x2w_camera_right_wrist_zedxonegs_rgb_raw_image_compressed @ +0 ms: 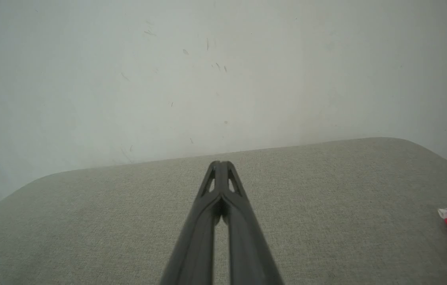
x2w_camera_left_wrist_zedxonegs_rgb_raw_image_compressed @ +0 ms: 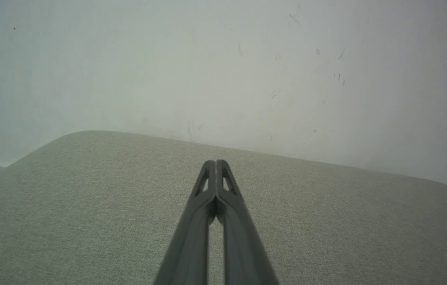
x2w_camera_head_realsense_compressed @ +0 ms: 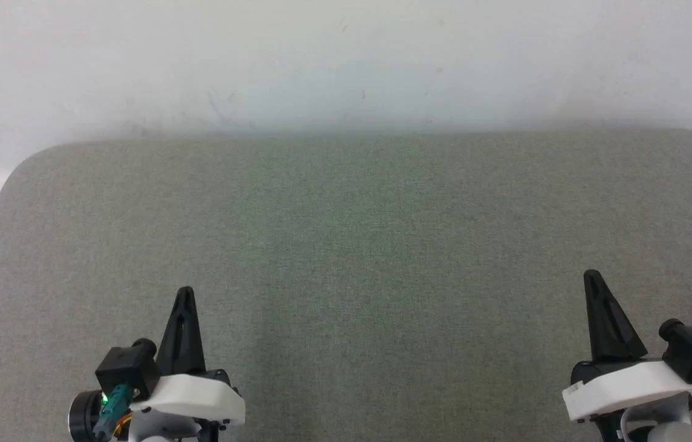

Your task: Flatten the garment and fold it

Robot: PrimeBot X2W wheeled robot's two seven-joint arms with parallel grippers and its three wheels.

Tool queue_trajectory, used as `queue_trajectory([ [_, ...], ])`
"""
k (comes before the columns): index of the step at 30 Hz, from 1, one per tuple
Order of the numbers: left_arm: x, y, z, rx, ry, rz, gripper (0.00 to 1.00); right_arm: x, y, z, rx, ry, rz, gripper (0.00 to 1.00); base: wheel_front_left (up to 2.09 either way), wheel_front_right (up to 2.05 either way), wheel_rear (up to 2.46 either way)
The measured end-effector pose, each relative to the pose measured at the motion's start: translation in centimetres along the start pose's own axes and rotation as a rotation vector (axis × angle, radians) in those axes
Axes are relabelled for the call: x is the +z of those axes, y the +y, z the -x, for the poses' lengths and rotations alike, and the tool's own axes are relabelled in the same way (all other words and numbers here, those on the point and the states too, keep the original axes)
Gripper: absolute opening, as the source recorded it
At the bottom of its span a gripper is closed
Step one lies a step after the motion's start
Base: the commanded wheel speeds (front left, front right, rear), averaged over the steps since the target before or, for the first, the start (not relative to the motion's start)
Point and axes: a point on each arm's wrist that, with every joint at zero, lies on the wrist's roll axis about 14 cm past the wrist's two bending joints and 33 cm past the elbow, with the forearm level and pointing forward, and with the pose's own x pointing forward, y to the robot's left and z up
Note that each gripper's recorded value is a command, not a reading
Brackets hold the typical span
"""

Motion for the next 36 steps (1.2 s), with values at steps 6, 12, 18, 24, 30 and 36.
queue_trajectory([
  [6,-0.06,-0.06,-0.06,-0.002,0.008,-0.003,0.0,-0.11,0.07,0.0,0.003,0.011,0.01,0.0,0.0,0.0,0.0],
  [12,-0.04,-0.23,-0.13,-0.013,0.012,-0.009,0.0,-0.09,0.13,-0.01,0.007,0.017,0.019,0.0,0.0,0.0,0.0],
  [18,-0.03,-0.35,-0.21,-0.021,0.018,-0.018,0.0,-0.14,0.21,-0.03,0.011,0.028,0.034,0.0,0.0,0.0,0.0],
  [24,-0.02,-0.47,-0.27,-0.029,0.022,-0.035,0.0,-0.15,0.27,-0.04,0.014,0.035,0.046,0.0,0.0,0.0,0.0],
  [30,-0.03,-0.6,-0.34,-0.038,0.029,-0.042,0.0,-0.16,0.32,-0.04,0.017,0.041,0.057,0.0,0.0,0.0,0.0],
  [36,0.03,-0.73,-0.42,-0.047,0.033,-0.049,0.0,-0.24,0.36,-0.04,0.02,0.054,0.07,0.0,0.0,0.0,0.0],
])
